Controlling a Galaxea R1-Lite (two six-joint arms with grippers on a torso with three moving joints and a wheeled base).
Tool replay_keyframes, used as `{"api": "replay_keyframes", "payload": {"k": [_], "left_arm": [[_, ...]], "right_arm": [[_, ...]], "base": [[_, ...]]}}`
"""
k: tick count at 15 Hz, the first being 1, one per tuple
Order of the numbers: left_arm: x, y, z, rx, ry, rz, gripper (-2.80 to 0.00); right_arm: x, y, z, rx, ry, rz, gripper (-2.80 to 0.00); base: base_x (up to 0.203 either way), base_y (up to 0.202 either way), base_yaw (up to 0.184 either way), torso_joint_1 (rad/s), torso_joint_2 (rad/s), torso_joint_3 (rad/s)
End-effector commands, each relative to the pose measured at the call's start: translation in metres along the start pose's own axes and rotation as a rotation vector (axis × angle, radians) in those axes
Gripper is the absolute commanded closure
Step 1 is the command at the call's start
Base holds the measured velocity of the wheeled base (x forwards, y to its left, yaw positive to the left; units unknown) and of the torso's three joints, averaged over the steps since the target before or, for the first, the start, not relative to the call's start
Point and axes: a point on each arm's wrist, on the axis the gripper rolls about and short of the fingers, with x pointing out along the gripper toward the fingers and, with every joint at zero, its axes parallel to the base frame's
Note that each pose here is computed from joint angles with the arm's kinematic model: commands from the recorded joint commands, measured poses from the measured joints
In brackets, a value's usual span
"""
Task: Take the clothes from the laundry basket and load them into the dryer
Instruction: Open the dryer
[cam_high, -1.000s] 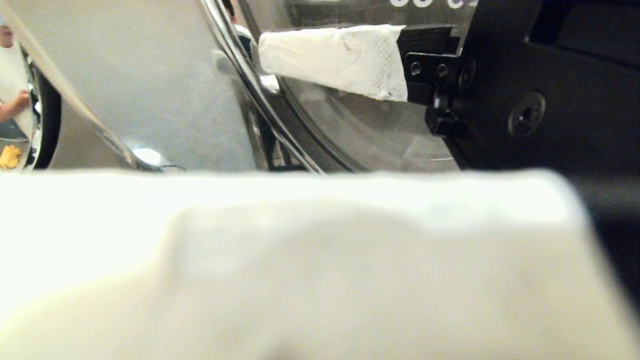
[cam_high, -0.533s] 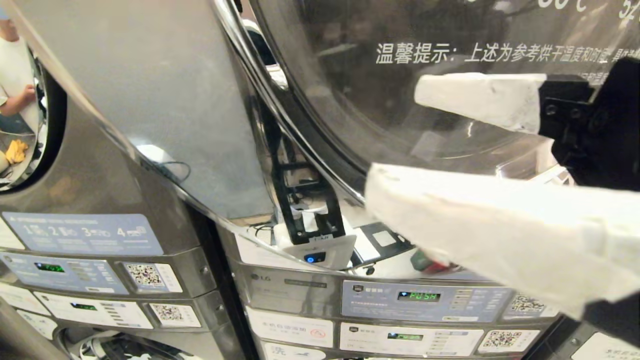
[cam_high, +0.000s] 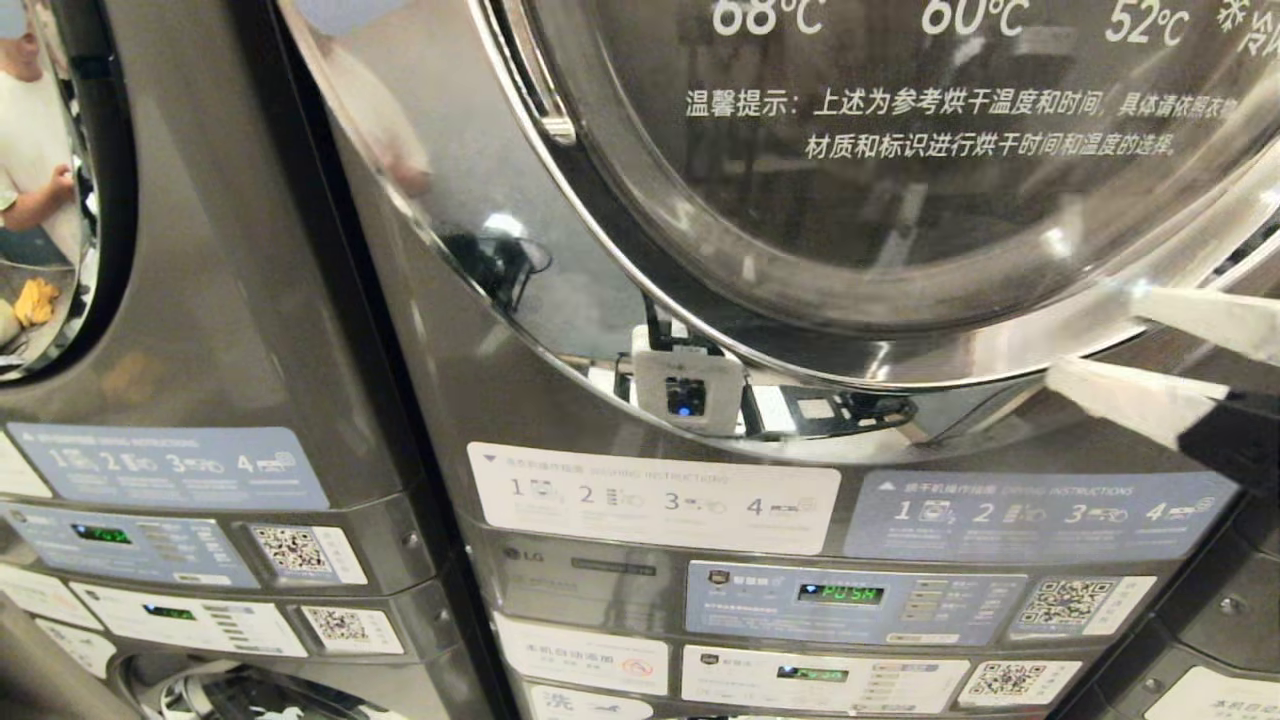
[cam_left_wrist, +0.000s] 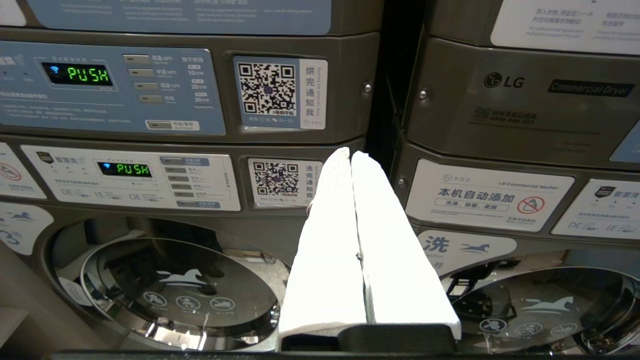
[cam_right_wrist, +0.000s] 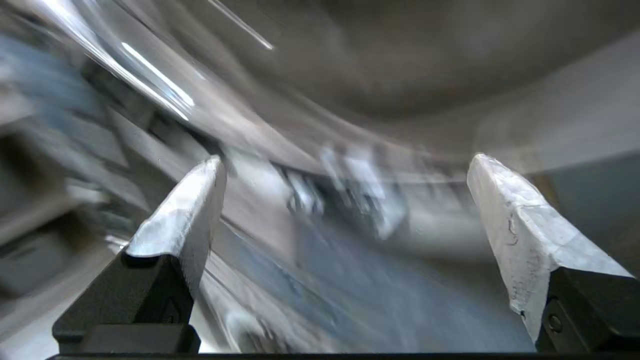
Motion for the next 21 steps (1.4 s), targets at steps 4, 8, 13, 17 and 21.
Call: {"api": "replay_keyframes", "payload": {"k": [4,8,13,17,21], "left_arm": [[0.0,0.0,0.0,-0.001,-0.001,0.0,0.0],[0.0,0.0,0.0,0.0,0.0,0.0,0.0],[0.0,0.0,0.0,-0.001,-0.001,0.0,0.0],[0.0,0.0,0.0,-0.001,-0.001,0.0,0.0],[0.0,0.0,0.0,-0.001,-0.001,0.0,0.0]], "right_arm": [[-0.073,-0.005,-0.084,0.069,0.104,-0.238,-2.8],[-0.098,0.004,-0.16,0.048,0.212,-0.366,-2.8],[-0.119,0.012,-0.203,-0.032,0.161,-0.426,-2.8],[-0.118,0.012,-0.205,-0.019,0.155,-0.441,-2.8],[-0.12,0.015,-0.212,0.02,0.213,-0.558,-2.8]], "base": [[0.0,0.0,0.0,0.0,0.0,0.0],[0.0,0.0,0.0,0.0,0.0,0.0],[0.0,0.0,0.0,0.0,0.0,0.0],[0.0,0.0,0.0,0.0,0.0,0.0],[0.0,0.0,0.0,0.0,0.0,0.0]]}}
